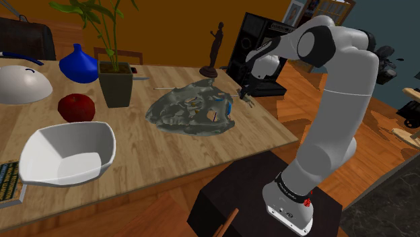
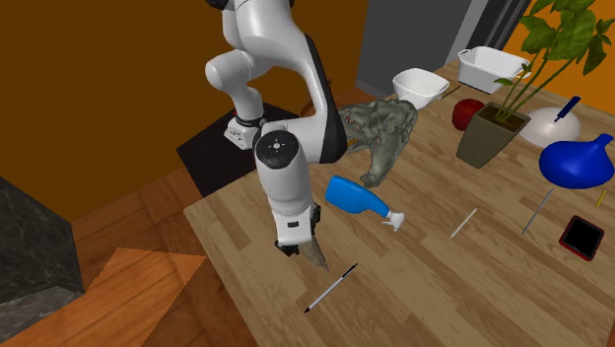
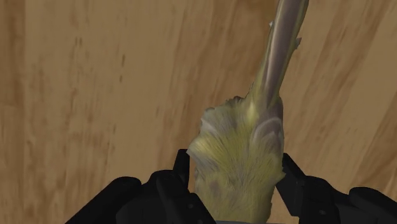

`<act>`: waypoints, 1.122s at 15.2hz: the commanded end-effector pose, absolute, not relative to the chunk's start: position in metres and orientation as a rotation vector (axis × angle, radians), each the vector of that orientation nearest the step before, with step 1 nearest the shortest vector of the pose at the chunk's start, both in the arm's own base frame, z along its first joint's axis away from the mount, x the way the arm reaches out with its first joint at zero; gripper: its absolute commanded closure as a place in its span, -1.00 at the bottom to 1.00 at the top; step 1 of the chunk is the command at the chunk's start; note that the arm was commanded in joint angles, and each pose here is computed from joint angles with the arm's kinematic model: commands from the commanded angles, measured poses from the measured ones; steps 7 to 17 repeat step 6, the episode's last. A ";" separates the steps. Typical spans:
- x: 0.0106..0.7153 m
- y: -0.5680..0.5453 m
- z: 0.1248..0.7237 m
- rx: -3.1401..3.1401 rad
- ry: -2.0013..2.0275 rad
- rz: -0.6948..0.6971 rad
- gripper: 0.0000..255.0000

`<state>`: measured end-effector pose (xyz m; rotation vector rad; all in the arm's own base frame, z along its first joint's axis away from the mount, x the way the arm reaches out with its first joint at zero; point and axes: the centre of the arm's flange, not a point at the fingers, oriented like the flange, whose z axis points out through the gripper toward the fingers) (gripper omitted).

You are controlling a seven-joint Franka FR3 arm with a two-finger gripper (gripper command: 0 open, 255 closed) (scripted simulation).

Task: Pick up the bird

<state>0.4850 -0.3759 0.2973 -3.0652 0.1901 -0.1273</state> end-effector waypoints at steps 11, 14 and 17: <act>0.486 -0.376 0.325 -3.065 0.190 -0.127 1.00; 0.486 -0.376 0.325 -3.065 0.190 -0.127 1.00; 0.486 -0.376 0.325 -3.065 0.190 -0.127 1.00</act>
